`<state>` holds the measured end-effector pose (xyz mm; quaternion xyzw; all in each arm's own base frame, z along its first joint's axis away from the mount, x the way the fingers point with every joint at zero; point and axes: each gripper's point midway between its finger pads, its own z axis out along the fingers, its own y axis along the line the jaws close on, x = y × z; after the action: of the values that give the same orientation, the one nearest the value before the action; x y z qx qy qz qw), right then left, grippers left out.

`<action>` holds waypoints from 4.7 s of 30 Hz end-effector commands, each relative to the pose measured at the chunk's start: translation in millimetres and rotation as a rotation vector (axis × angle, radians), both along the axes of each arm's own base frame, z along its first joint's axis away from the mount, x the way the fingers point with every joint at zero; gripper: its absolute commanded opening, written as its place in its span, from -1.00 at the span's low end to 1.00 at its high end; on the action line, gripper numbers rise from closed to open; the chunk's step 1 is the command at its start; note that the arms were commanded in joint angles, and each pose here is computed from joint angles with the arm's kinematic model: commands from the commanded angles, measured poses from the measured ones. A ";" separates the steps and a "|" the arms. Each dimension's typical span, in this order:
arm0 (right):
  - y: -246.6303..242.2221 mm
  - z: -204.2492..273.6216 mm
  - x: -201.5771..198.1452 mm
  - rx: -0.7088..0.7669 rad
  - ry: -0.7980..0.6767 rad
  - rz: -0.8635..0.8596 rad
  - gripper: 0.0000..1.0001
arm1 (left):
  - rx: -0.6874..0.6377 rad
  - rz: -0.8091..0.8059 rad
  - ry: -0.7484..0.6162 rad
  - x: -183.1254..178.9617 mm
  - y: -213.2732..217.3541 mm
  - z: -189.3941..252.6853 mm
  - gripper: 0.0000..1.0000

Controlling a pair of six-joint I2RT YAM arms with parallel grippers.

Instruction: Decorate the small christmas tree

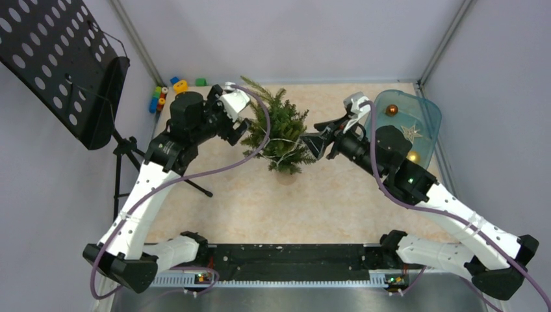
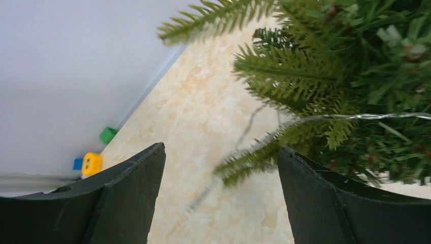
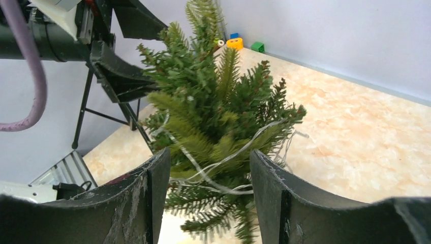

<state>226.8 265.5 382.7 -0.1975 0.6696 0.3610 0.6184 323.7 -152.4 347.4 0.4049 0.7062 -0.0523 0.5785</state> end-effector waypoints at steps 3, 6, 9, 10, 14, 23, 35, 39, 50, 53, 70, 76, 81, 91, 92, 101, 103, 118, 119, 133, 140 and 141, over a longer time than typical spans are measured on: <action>-8.3 29.2 -4.7 0.029 -0.059 -0.018 0.20 | -0.051 -0.195 -0.006 -37.5 -19.8 8.2 0.77; -9.5 25.8 -0.1 0.007 -0.052 -0.040 0.24 | -0.049 -0.259 0.017 -57.1 -22.4 6.7 0.80; -10.4 22.1 6.9 -0.016 -0.041 -0.068 0.27 | -0.049 -0.276 0.030 -67.8 -20.6 7.8 0.82; -11.0 22.1 9.3 -0.020 -0.038 -0.077 0.28 | -0.049 -0.279 0.030 -70.9 -19.9 9.5 0.82; -13.1 30.3 12.4 -0.026 -0.047 -0.082 0.29 | -0.068 -0.255 0.018 -75.3 -15.2 20.2 0.82; -71.4 74.3 64.7 -0.107 -0.013 -0.255 0.51 | -0.186 0.121 -0.072 -22.8 41.5 47.6 0.88; -259.5 -63.1 196.0 -0.040 0.370 -0.618 0.73 | -0.282 0.296 0.002 -6.4 82.7 -11.5 0.85; -310.9 -137.0 222.6 -0.150 0.475 -0.787 0.75 | -0.267 0.276 0.033 -5.1 85.0 -56.2 0.85; -364.5 -242.1 299.3 -0.309 0.475 -0.928 0.67 | -0.199 0.274 0.151 1.8 86.3 -104.6 0.80; -377.5 -256.2 314.8 -0.196 0.545 -1.030 0.63 | -0.202 0.247 0.180 -1.6 81.3 -107.0 0.76; -387.0 -296.6 347.6 0.037 0.598 -1.081 0.53 | -0.204 0.235 0.223 -3.0 80.6 -112.5 0.72; -379.3 -305.3 357.1 0.059 0.617 -1.017 0.47 | -0.213 0.214 0.238 -3.8 76.7 -113.8 0.72; -376.1 -315.8 359.0 0.079 0.647 -1.008 0.43 | -0.212 0.216 0.241 -3.9 77.2 -114.0 0.72; -374.7 -319.6 363.9 0.057 0.629 -0.976 0.26 | -0.215 0.205 0.249 -4.7 75.7 -114.7 0.72; -373.3 -318.9 365.4 0.057 0.628 -0.964 0.21 | -0.217 0.202 0.250 -5.3 75.3 -114.5 0.72; -368.1 -311.0 361.1 0.047 0.631 -0.936 -0.26 | -0.220 0.188 0.255 -7.2 73.7 -114.6 0.72; -366.7 -302.7 356.3 0.045 0.615 -0.932 -0.38 | -0.223 0.186 0.256 -7.4 73.1 -114.2 0.72; -332.4 -168.5 289.6 0.029 0.424 -0.890 -0.73 | -0.221 0.175 0.238 -10.9 72.2 -107.5 0.74; -321.7 -158.8 284.5 0.013 0.417 -0.857 -0.72 | -0.220 0.176 0.235 -11.2 72.5 -106.7 0.74; -177.1 4.4 160.7 0.061 0.071 -0.339 -0.80 | -0.212 0.136 0.238 -19.3 68.0 -106.5 0.75; -117.8 73.9 92.8 0.131 -0.134 -0.052 -0.84 | -0.190 0.108 0.271 -25.1 66.1 -111.0 0.77; -111.2 81.7 84.4 0.152 -0.142 0.000 -0.84 | -0.187 0.103 0.277 -26.6 65.9 -111.4 0.77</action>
<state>346.0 128.7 417.5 -0.1105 0.6585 0.3222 0.6711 299.1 -82.7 215.1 0.2775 0.8098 -0.1391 0.4979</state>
